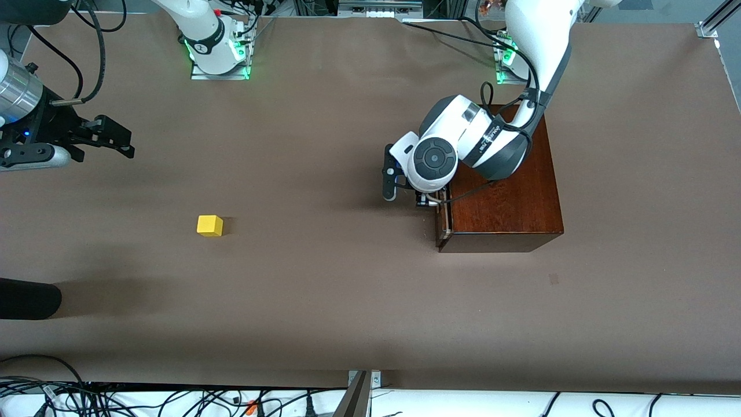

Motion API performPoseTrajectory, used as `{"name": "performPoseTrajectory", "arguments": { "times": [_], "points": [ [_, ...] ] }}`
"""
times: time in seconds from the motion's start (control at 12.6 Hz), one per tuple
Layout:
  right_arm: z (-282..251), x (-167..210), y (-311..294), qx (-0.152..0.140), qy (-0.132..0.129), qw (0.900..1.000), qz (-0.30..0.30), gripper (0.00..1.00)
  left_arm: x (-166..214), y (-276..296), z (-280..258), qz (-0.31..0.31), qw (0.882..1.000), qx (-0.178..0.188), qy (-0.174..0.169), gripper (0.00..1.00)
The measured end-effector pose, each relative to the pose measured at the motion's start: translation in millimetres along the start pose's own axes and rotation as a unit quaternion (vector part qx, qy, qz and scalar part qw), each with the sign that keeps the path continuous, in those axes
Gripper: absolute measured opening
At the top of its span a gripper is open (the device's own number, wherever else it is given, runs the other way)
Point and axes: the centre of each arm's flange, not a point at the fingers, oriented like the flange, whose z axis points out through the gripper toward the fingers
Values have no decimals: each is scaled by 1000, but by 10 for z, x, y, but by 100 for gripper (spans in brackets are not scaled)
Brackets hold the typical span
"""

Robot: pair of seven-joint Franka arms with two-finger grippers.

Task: Open drawer, take yellow block, close drawer
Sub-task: 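Push the drawer shut into the box with the left gripper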

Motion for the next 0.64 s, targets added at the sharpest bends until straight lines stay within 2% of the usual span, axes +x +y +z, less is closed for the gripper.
{"name": "performPoseTrajectory", "arguments": {
  "times": [0.64],
  "points": [
    [0,1,-2,0,0,1000,0,100,-145,-61,-38,-8,1000,-4,-2,100]
  ]
}}
